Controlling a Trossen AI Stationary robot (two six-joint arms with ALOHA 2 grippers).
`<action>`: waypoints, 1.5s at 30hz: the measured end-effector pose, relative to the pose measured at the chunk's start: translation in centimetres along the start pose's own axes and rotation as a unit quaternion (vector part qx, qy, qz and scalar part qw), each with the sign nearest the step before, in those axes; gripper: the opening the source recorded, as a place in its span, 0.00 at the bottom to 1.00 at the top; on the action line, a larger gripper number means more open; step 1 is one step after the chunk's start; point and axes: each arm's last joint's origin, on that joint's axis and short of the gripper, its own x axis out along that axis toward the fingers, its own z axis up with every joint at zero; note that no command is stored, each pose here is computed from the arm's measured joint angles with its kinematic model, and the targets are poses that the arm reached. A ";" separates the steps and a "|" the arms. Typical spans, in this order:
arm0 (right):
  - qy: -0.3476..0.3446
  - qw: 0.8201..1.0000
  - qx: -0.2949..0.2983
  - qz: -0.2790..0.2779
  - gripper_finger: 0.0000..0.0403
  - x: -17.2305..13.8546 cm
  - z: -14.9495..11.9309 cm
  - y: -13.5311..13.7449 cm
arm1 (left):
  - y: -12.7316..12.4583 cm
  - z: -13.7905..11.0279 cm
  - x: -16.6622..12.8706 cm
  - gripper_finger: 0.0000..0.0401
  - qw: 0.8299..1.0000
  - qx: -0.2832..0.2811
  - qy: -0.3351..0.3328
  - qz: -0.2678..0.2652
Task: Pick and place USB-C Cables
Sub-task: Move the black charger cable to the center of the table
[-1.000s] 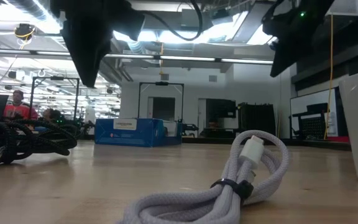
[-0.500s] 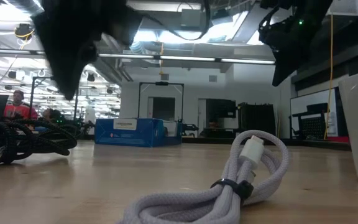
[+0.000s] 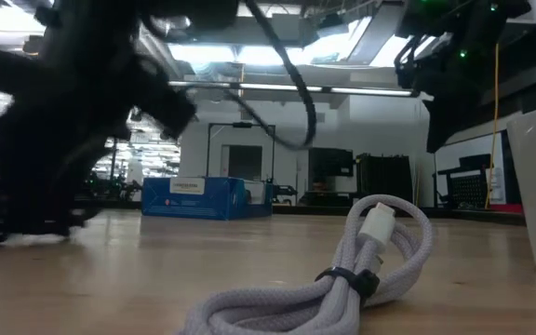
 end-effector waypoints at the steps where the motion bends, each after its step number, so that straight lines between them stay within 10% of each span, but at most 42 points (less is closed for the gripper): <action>1: 0.001 1.000 0.002 0.000 0.01 0.1 -0.1 0.0 | -0.2 0.2 0.6 0.45 1.000 0.003 0.008 -0.005; 10: -0.012 1.000 0.006 0.003 0.01 -0.4 0.4 0.1 | -1.0 0.6 0.9 0.05 1.000 -0.001 -0.004 0.010; 20: -0.038 0.999 0.012 0.016 0.01 -1.8 1.6 0.2 | -1.9 1.9 -8.3 0.03 0.979 0.074 -0.181 0.062; 31: 0.049 0.997 0.041 -0.036 0.01 -3.7 -1.8 -1.4 | -3.9 5.3 -16.9 0.02 0.873 0.216 -0.437 0.017; 36: 0.002 0.999 0.046 -0.001 0.01 -6.0 -3.5 -1.2 | -4.1 7.0 -18.4 0.02 0.814 0.270 -0.514 -0.006; 45: -0.117 0.991 0.039 0.057 0.01 -9.1 -6.1 -0.3 | -2.6 9.2 -19.7 0.02 0.764 0.309 -0.565 -0.024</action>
